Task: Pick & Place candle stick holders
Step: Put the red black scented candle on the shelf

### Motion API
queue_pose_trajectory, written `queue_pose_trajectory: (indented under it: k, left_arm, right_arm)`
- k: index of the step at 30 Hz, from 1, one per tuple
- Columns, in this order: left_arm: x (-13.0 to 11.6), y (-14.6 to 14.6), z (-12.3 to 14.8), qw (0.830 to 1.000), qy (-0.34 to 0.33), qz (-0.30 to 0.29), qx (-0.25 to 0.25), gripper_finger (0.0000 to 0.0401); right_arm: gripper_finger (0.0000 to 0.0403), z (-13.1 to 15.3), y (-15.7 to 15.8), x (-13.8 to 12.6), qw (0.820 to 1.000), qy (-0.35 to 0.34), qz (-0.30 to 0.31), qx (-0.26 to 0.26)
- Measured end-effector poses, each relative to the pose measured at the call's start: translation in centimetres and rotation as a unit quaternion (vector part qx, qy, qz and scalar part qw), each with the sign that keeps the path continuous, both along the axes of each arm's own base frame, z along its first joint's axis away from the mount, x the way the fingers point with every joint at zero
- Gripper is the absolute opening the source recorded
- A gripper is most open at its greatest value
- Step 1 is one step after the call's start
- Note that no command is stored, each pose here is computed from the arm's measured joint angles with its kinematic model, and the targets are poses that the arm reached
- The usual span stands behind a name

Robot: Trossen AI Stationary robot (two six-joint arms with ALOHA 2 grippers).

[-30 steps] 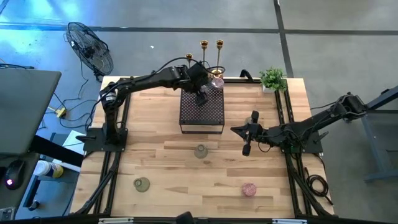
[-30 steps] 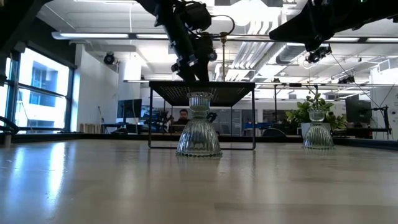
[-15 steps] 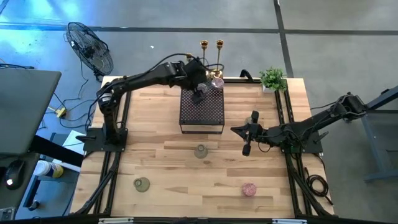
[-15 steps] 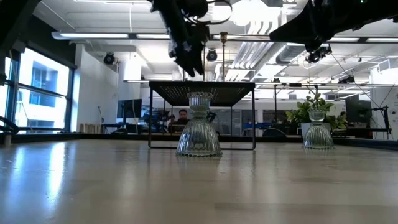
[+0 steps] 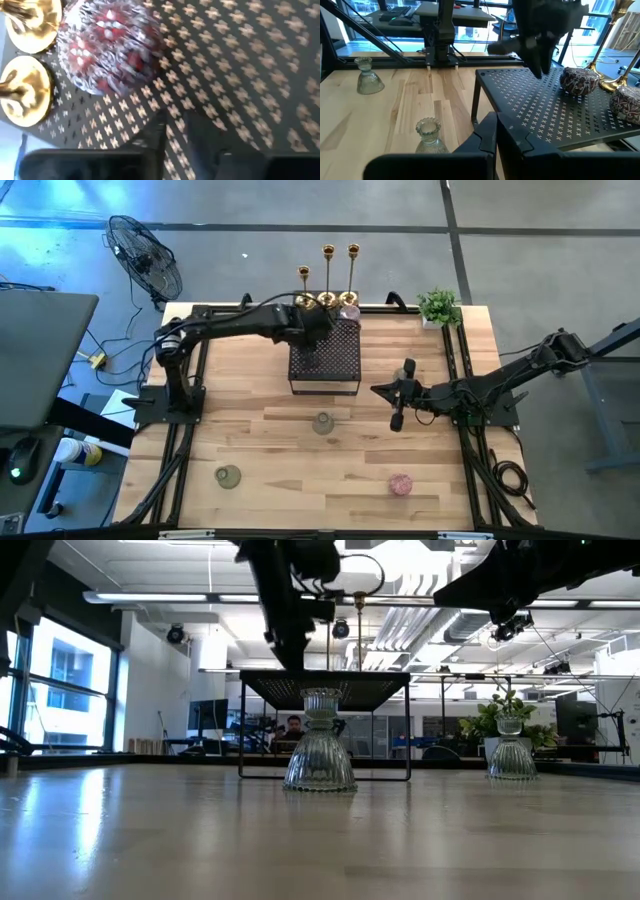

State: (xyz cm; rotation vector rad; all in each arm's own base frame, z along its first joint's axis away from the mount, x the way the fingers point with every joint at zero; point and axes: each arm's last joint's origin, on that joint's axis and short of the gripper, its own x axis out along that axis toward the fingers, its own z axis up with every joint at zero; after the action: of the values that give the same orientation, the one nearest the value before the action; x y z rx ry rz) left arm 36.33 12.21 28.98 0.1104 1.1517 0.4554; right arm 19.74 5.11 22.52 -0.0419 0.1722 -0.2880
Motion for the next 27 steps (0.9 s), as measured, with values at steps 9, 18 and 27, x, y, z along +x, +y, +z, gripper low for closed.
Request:
queue_pose_trajectory:
  k: [9,18,27]
  left_arm:
    - [-0.1,2.4,0.0,0.998,-0.057,0.027,-0.017,0.0015]
    - [-0.1,2.2,-0.1,0.998,-0.057,0.018,-0.035,0.0001]
    - [0.3,2.0,0.7,0.992,-0.108,-0.007,-0.067,0.0001]
  right_arm:
    - [0.0001,0.0,0.0,0.0,1.0,0.001,0.0,-0.002]
    - [0.0001,0.0,0.0,0.0,1.0,0.001,0.0,-0.002]
    - [0.0002,0.0,0.0,0.0,1.0,0.001,0.0,-0.002]
